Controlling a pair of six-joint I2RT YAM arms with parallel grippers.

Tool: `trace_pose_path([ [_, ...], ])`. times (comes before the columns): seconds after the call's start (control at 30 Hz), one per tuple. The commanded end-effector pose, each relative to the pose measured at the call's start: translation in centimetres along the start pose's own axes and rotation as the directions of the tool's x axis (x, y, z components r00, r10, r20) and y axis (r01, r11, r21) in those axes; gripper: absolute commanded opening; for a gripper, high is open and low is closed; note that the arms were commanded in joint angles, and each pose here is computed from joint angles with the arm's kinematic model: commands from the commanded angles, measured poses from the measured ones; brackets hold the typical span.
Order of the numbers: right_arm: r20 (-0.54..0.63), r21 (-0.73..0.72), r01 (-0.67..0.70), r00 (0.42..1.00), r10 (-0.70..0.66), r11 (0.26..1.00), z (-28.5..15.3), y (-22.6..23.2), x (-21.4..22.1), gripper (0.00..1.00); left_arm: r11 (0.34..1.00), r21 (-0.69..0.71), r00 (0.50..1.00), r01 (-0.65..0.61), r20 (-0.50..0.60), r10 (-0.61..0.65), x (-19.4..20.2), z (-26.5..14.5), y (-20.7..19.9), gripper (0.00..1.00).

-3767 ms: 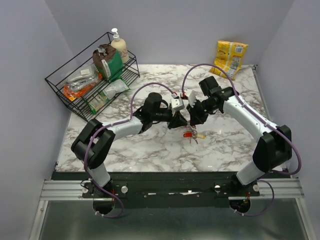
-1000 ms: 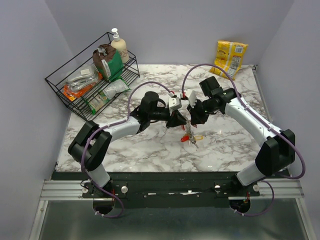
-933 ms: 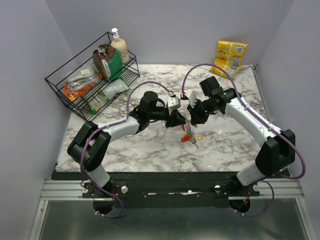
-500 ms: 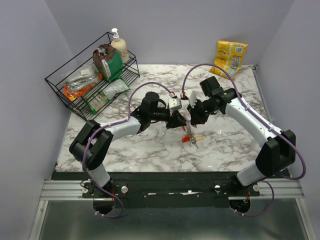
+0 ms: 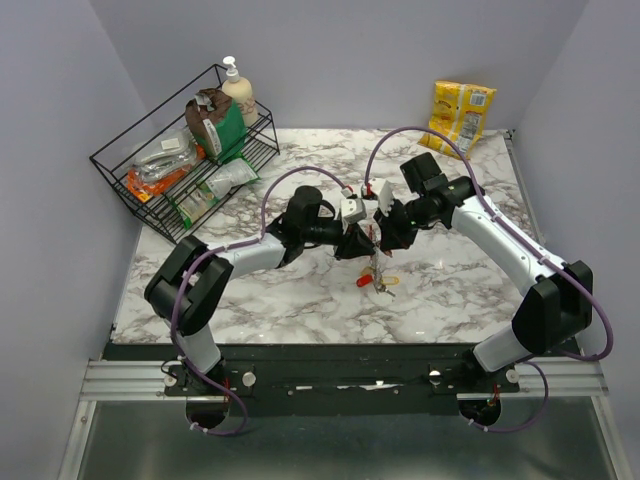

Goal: Remove the keys from the keyring
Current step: Remove the key from the keyring.

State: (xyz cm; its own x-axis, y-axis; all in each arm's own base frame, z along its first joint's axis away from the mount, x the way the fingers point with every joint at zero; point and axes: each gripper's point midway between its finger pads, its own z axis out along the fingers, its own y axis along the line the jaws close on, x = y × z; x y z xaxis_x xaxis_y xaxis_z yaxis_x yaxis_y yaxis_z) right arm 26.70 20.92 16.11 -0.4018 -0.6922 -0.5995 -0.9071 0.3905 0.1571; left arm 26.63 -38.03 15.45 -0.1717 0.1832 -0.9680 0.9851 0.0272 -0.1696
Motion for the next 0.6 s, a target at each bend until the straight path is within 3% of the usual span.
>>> trace_pose_path([
  [0.0,0.038,-0.026,0.029,0.999,-0.028,0.999,-0.6,1.0,-1.0,0.06,0.999,0.044,0.998,-0.018,0.055,0.015,-2.1,0.4,-0.3,0.29],
  [0.57,0.022,0.005,0.028,0.999,-0.028,1.0,-0.5,0.5,-0.4,0.06,0.998,0.039,0.996,-0.054,0.076,0.051,-3.0,-2.1,-0.6,0.29],
])
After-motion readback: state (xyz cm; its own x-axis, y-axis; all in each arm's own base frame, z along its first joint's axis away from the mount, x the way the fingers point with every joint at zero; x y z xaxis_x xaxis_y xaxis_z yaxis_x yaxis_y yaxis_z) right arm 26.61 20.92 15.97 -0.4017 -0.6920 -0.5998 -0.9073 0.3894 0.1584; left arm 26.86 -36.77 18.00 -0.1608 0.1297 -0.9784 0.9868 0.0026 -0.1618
